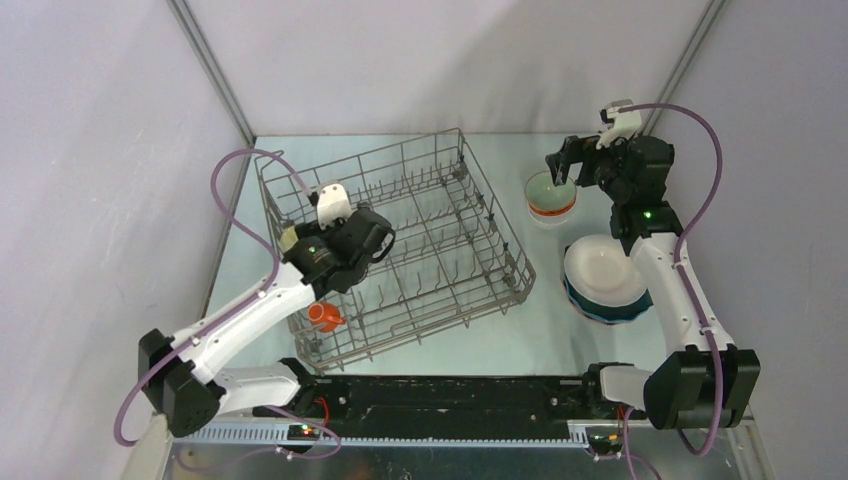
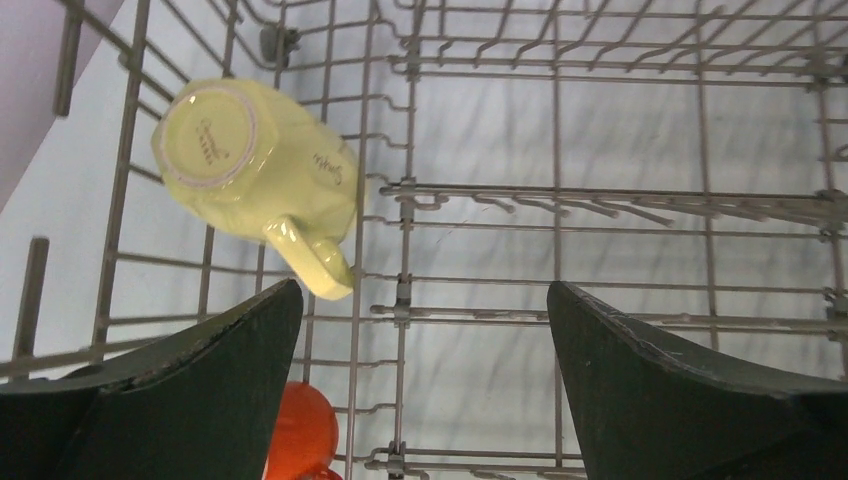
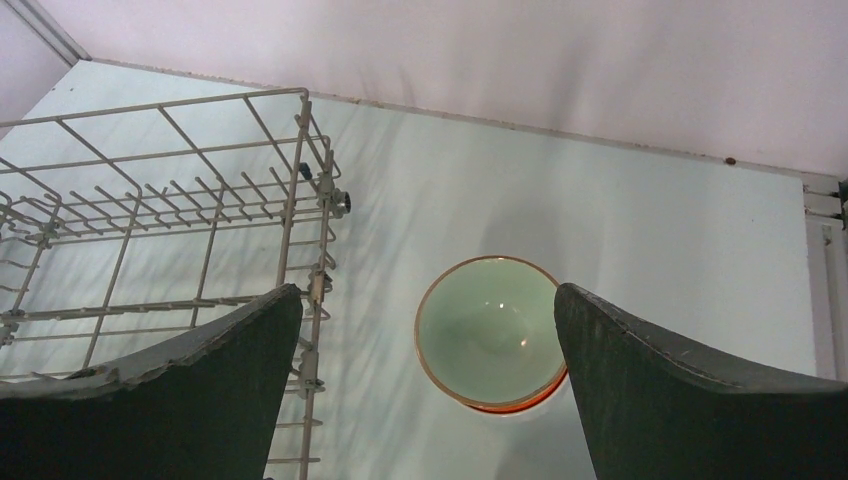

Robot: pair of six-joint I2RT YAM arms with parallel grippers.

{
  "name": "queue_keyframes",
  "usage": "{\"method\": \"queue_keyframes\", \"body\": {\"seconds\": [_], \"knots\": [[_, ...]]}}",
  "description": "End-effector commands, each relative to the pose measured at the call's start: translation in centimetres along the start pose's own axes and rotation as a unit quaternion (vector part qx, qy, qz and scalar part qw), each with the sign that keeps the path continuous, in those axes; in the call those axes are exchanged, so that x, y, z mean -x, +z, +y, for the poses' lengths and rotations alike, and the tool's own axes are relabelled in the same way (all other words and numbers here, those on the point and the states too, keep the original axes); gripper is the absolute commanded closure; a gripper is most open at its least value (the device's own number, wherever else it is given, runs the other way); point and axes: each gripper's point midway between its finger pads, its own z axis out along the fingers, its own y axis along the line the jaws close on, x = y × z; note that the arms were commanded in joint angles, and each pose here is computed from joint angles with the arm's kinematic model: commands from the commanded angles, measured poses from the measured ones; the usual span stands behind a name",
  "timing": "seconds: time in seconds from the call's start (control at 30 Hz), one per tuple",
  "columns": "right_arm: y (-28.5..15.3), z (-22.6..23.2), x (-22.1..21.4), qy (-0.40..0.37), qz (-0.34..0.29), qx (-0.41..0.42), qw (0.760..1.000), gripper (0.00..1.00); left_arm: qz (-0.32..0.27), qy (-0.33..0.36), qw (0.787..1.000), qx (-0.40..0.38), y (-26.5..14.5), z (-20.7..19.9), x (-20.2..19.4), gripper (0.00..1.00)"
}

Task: Unload the mixed dishes from the dish rack
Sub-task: Pick up the cup from the dish rack.

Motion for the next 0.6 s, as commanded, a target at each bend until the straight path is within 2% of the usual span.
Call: {"method": "queue_keyframes", "body": {"seconds": [0.0, 0.1, 0.23, 0.57], "knots": [[-0.3, 0.4, 1.9, -0.001, -0.031, 0.005, 0.999, 0.00, 0.001, -0.045, 0.996, 0.077, 0.3, 2.2, 0.0, 0.00], [-0.2, 0.4, 1.8, -0.001, -0.031, 0.004, 1.000, 0.00, 0.014, -0.040, 0.992, 0.122, 0.9, 3.3, -0.8, 0.00], [-0.1, 0.4, 1.7, 0.004, -0.029, 0.005, 1.000, 0.00, 0.019, -0.074, 0.982, 0.172, 2.0, 4.8, -1.6, 0.04], [0.1, 0.9, 1.3, 0.009, -0.023, 0.021, 0.999, 0.00, 0.036, -0.111, 0.975, 0.188, 4.8, 5.7, -3.6, 0.16]]}}
